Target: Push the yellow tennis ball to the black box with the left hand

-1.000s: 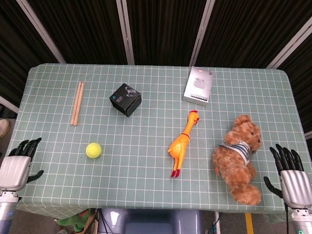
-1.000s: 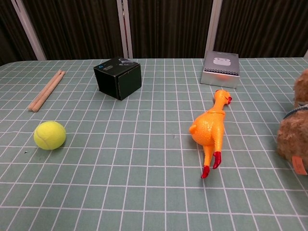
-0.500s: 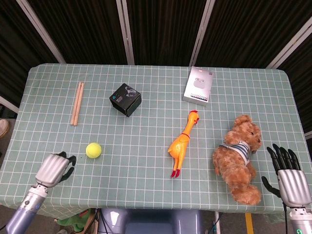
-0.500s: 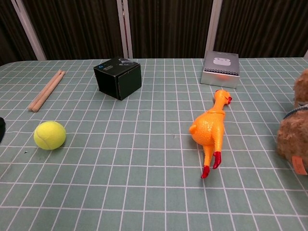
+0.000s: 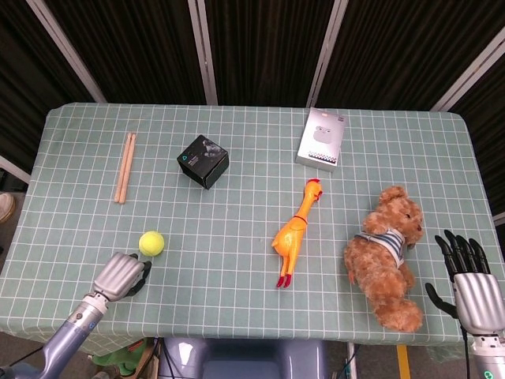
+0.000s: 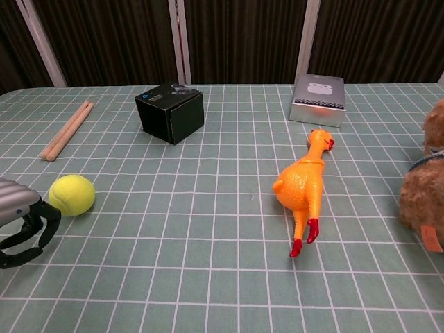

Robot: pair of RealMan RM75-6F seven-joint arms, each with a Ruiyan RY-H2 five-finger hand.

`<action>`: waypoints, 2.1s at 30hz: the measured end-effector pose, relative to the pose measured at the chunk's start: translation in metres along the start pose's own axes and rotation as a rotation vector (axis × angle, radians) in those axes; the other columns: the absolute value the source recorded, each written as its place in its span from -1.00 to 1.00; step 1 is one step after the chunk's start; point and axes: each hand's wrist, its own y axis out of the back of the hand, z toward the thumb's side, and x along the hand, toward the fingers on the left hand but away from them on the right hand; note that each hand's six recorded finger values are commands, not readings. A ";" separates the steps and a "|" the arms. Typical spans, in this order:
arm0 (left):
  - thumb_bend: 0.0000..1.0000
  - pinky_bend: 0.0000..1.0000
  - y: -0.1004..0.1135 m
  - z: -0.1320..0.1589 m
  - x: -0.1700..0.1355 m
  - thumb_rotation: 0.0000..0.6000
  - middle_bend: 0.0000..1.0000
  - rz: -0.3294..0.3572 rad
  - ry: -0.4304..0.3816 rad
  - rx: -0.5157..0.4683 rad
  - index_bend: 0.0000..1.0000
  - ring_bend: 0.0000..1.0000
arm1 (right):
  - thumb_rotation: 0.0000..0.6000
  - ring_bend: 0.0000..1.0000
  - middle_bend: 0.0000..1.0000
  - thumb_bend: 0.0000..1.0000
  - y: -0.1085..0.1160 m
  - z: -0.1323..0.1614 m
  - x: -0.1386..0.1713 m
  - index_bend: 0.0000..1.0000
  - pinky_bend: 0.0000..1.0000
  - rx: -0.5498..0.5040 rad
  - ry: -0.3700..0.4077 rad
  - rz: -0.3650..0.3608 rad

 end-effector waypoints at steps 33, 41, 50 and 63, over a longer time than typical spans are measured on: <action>-0.32 0.49 0.007 -0.018 0.028 1.00 0.46 -0.062 0.053 0.032 0.00 0.04 | 1.00 -1.00 -1.00 -0.30 0.007 -0.007 -0.002 -1.00 -1.00 -0.013 -0.015 -0.014; -0.32 0.48 0.011 -0.019 0.045 1.00 0.43 -0.063 0.051 0.029 0.00 0.03 | 1.00 -1.00 -1.00 -0.30 0.008 -0.006 -0.003 -1.00 -1.00 -0.016 -0.011 -0.015; -0.32 0.48 0.009 -0.026 0.041 1.00 0.46 -0.093 0.054 0.009 0.00 0.03 | 1.00 -1.00 -1.00 -0.30 0.008 -0.008 -0.006 -1.00 -1.00 -0.017 -0.020 -0.016; -0.32 0.48 0.010 -0.038 0.038 1.00 0.47 -0.093 0.081 -0.007 0.01 0.04 | 1.00 -1.00 -1.00 -0.30 0.007 -0.007 -0.005 -1.00 -1.00 -0.012 -0.021 -0.017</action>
